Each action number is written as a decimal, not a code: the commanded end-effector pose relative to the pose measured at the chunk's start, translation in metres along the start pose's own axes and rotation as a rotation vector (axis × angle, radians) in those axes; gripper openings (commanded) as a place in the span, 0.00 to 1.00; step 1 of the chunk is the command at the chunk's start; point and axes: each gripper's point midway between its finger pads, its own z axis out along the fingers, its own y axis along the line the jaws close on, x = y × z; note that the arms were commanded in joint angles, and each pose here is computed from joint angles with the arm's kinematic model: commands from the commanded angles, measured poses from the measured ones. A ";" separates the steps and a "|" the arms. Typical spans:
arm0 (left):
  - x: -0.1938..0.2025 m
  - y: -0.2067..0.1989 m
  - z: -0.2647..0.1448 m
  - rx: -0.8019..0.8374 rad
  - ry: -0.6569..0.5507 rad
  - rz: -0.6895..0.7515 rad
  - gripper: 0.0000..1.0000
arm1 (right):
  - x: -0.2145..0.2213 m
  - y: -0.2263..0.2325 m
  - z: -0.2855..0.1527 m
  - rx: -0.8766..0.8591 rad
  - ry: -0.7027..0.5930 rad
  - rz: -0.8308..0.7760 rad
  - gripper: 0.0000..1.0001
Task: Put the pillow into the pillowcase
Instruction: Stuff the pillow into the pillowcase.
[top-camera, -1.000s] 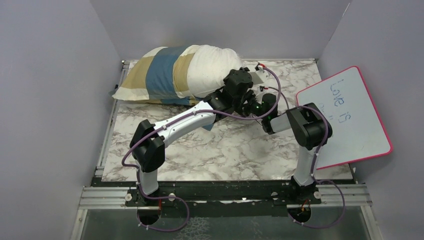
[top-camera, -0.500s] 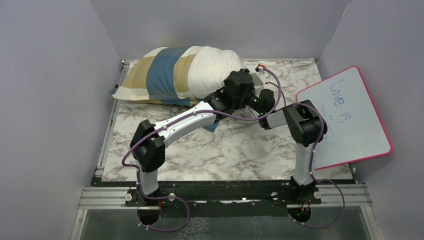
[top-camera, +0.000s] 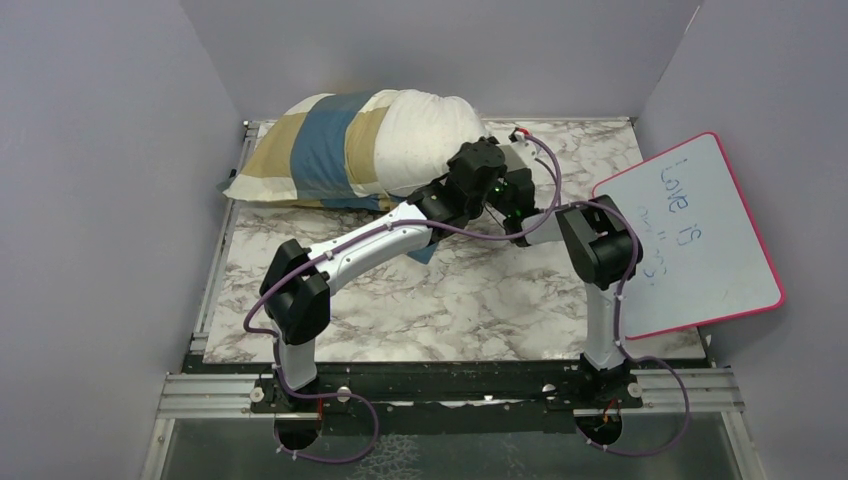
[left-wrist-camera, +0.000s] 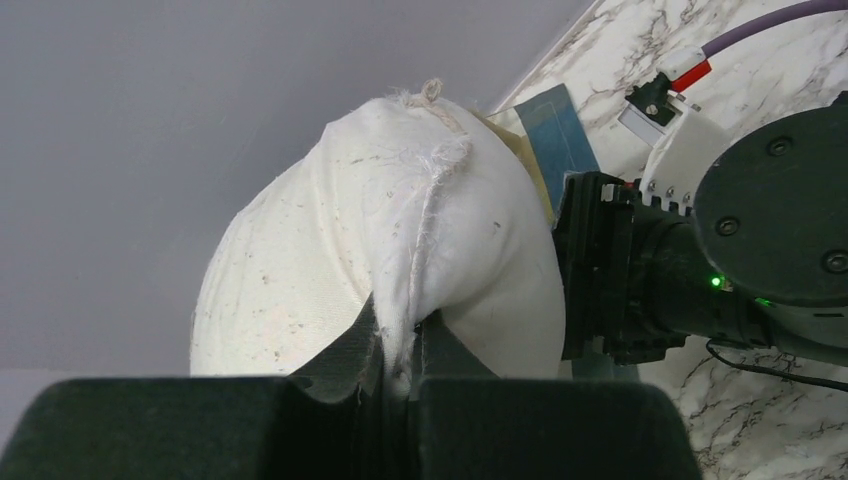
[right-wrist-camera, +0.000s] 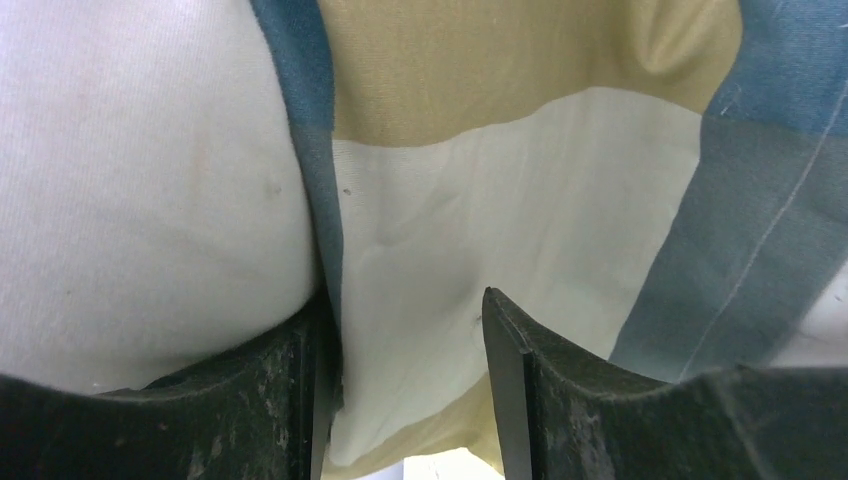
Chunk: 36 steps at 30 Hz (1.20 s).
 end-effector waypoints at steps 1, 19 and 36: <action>-0.043 0.031 -0.020 -0.030 -0.134 -0.132 0.00 | 0.009 -0.011 0.021 0.062 -0.022 0.003 0.60; 0.150 -0.001 0.024 0.016 0.288 -0.331 0.00 | 0.030 0.091 -0.043 -0.405 0.104 -0.400 0.00; 0.335 -0.082 0.023 0.090 0.679 -0.361 0.00 | 0.049 0.195 -0.144 -0.639 0.169 -0.651 0.00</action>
